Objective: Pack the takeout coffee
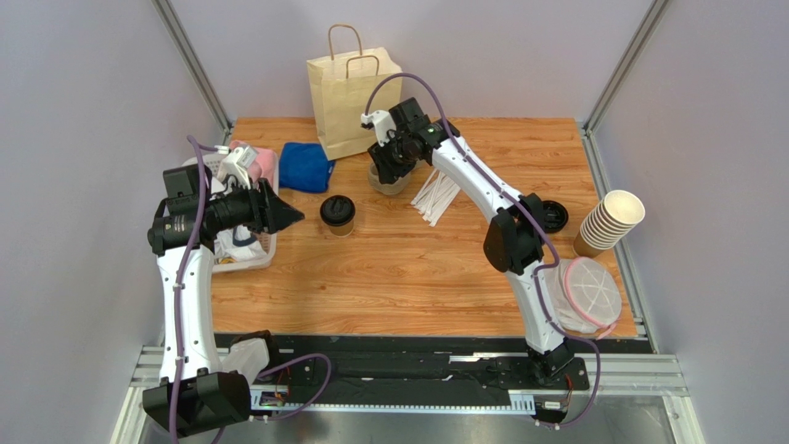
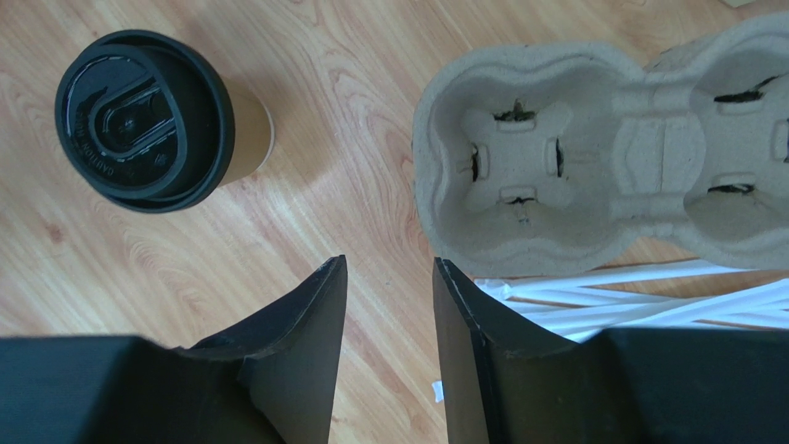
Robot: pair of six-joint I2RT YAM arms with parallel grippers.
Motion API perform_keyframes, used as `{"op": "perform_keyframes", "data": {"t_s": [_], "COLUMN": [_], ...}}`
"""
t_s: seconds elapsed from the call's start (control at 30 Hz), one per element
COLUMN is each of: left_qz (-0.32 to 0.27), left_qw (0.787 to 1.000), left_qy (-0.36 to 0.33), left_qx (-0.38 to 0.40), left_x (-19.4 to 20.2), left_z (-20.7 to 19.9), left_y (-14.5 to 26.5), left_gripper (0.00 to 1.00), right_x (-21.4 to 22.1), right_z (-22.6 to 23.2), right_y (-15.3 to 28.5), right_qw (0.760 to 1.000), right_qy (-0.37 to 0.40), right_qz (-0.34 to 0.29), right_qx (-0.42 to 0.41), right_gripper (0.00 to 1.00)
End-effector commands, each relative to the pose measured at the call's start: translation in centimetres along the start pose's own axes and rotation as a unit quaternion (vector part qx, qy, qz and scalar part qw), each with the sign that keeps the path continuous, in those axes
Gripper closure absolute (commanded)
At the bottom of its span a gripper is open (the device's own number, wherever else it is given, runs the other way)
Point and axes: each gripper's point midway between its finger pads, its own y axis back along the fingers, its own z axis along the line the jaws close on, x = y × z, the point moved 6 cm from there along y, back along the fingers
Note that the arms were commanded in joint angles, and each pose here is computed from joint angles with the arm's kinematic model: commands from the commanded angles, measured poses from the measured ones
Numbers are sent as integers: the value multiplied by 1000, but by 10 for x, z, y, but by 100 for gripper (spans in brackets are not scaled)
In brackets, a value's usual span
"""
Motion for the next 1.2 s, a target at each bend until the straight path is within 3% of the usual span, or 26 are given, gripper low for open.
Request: {"op": "perform_keyframes", "data": {"t_s": [0.0, 0.27, 0.77, 1.17], "left_qz": [-8, -8, -12, -17], "left_qw": [1000, 1000, 999, 999], "left_qy": [2, 7, 32, 29], "left_qx": [6, 11, 20, 18], "left_x": [-3, -7, -19, -11], "left_z": [3, 6, 14, 8], "left_y": [-2, -5, -12, -9], "left_gripper": [40, 40, 40, 40], "right_x": [-20, -21, -29, -20], "right_z": [-12, -2, -11, -7], "right_y": [-11, -33, -50, -65], "right_qw": [998, 998, 996, 998], "right_qy": [14, 19, -2, -12], "right_qz": [-47, -50, -71, -59], "right_qx": [38, 15, 46, 29], "right_gripper": [57, 56, 50, 58]}}
